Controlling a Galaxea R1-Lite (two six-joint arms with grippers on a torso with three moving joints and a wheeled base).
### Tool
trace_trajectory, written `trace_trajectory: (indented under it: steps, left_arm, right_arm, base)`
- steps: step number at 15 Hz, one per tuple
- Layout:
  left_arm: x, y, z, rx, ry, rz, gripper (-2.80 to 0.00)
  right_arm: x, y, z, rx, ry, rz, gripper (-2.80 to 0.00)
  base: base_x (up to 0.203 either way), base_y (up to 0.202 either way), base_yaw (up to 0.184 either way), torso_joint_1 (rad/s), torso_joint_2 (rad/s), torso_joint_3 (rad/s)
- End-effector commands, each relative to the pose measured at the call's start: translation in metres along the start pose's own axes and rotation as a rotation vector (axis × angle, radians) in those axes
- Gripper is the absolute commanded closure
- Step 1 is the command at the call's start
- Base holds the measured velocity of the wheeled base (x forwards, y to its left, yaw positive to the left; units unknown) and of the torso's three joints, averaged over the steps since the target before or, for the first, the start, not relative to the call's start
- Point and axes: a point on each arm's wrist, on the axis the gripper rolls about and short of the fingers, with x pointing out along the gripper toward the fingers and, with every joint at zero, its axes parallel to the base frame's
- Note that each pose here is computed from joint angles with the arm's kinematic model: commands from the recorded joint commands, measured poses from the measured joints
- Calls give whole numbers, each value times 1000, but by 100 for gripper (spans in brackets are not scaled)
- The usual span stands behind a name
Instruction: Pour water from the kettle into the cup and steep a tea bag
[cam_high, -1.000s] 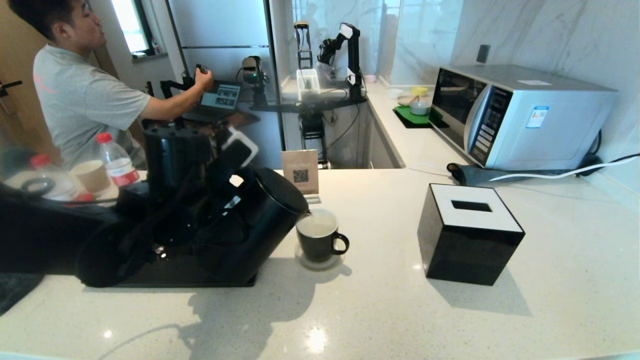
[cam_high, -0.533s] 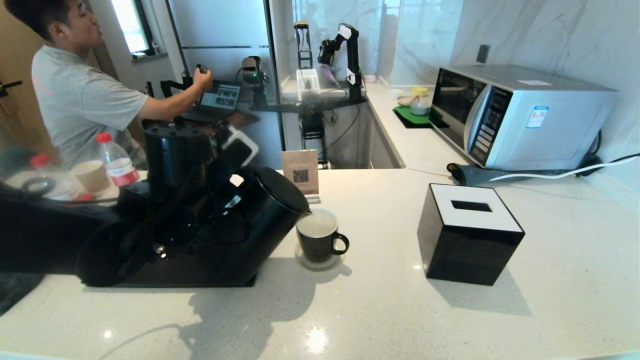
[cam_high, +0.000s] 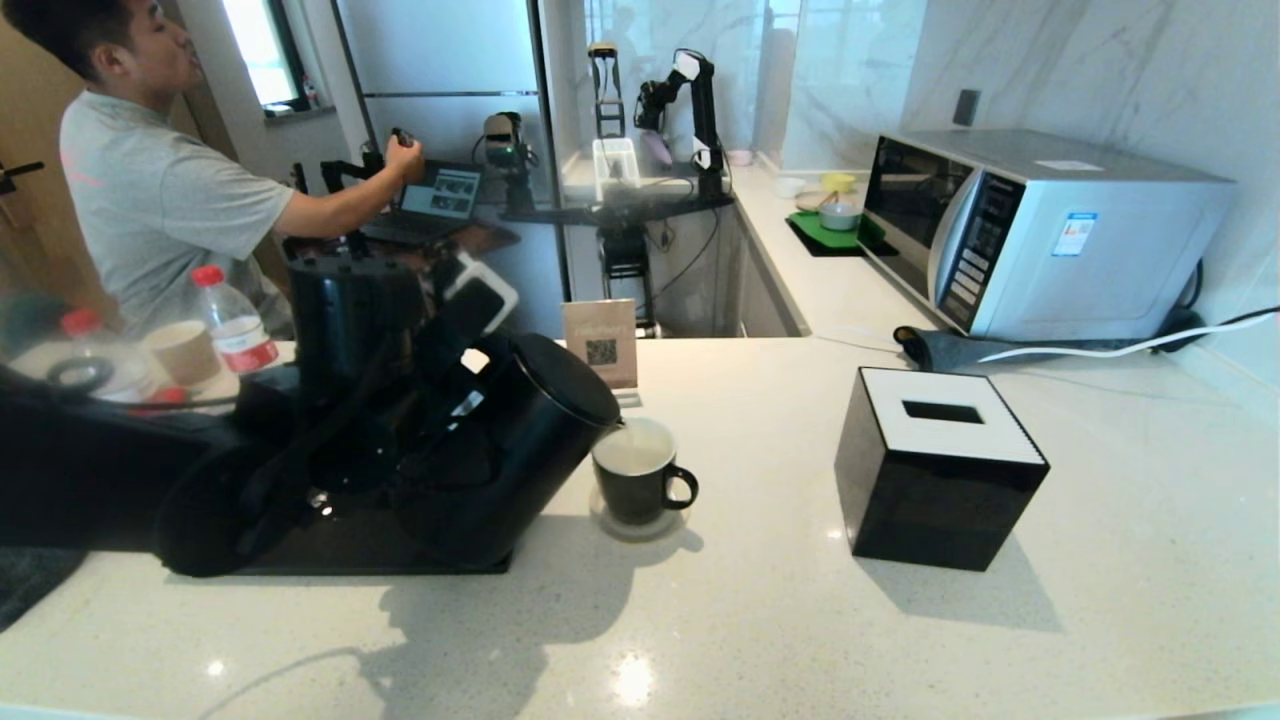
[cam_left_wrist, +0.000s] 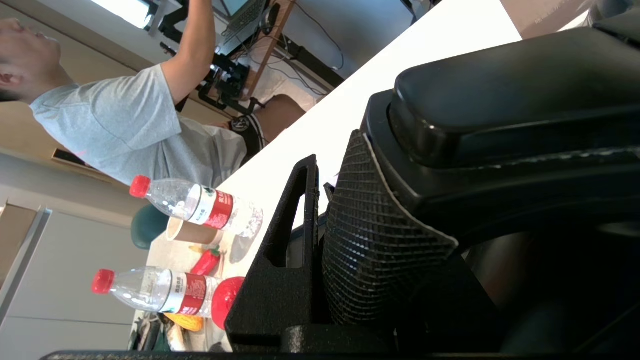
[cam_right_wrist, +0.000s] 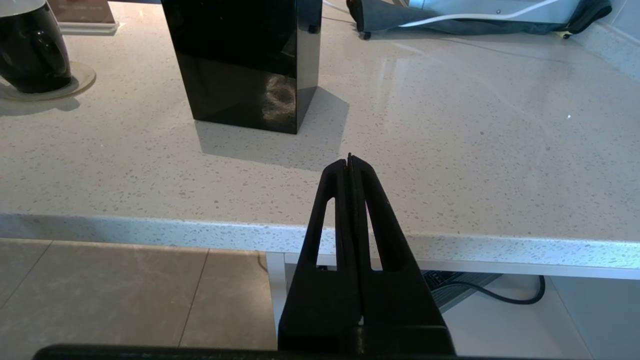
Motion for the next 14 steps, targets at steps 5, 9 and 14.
trace_trajectory:
  steps: [5,9,14]
  left_arm:
    - [0,0,1,-29,-16,4,0]
    - [0,1,3,-79,-62,38,0]
    - [-5,0,-3,-124,-99,66,0]
  right_arm:
    - [0,0,0,0,1,-1,0]
    - [0,0,0,0,1,0,0]
    - [0,0,0,0,1,0,0]
  base:
    - [0,0,0,0,0,0]
    - [0,0,0,0,0,0]
    - [0,0,0,0,0,0]
